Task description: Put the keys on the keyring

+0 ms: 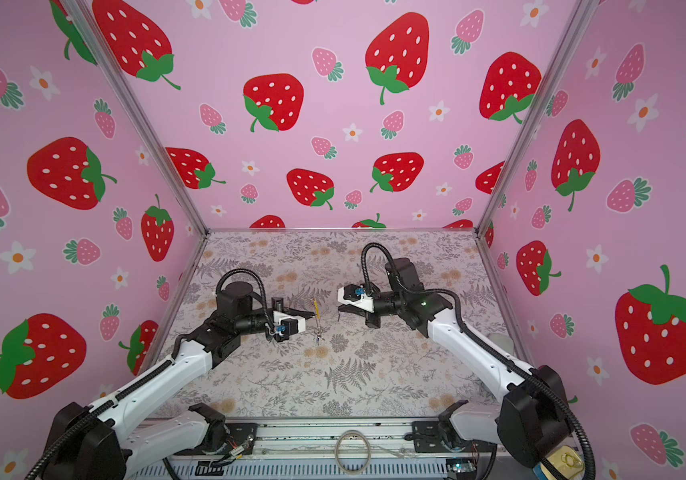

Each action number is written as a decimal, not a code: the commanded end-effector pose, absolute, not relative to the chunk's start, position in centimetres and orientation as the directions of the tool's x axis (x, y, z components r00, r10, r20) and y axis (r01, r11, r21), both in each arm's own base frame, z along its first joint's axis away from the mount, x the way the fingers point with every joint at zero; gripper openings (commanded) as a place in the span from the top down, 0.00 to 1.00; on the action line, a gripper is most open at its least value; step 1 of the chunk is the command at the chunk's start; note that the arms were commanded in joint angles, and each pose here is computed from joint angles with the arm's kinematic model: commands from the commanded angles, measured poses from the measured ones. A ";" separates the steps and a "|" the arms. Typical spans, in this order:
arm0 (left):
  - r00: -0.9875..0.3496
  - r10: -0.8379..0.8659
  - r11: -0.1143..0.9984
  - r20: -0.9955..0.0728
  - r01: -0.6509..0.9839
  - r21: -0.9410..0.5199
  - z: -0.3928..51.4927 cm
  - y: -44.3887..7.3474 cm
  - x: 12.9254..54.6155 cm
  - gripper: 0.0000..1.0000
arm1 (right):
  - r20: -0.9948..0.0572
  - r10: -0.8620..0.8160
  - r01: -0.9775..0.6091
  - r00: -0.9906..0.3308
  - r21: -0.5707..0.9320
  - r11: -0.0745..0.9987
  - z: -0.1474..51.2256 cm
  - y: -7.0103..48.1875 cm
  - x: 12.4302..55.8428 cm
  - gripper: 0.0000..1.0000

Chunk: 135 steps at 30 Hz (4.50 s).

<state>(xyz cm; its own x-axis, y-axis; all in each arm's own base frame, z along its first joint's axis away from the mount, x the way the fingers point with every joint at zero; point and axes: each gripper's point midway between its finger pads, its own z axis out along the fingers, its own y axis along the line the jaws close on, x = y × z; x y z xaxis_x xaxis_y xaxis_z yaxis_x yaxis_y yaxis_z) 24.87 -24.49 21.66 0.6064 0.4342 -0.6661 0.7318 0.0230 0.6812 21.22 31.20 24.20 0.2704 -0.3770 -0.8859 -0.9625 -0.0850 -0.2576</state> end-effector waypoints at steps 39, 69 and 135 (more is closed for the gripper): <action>0.598 0.452 0.119 -0.662 0.695 0.709 24.2 -22.4 24.6 1.00 | -0.367 -0.927 -0.997 0.076 -0.012 -0.077 8.1 26.0 22.2 1.00; 0.585 0.464 0.134 -0.666 0.697 0.705 24.1 -21.8 23.8 1.00 | -0.424 -0.897 -0.975 0.126 0.115 -0.191 2.8 34.0 22.1 1.00; 0.571 0.478 0.147 -0.667 0.697 0.702 23.6 -21.5 24.3 1.00 | -0.451 -0.855 -0.966 0.256 -0.148 -0.211 2.1 33.6 22.3 0.72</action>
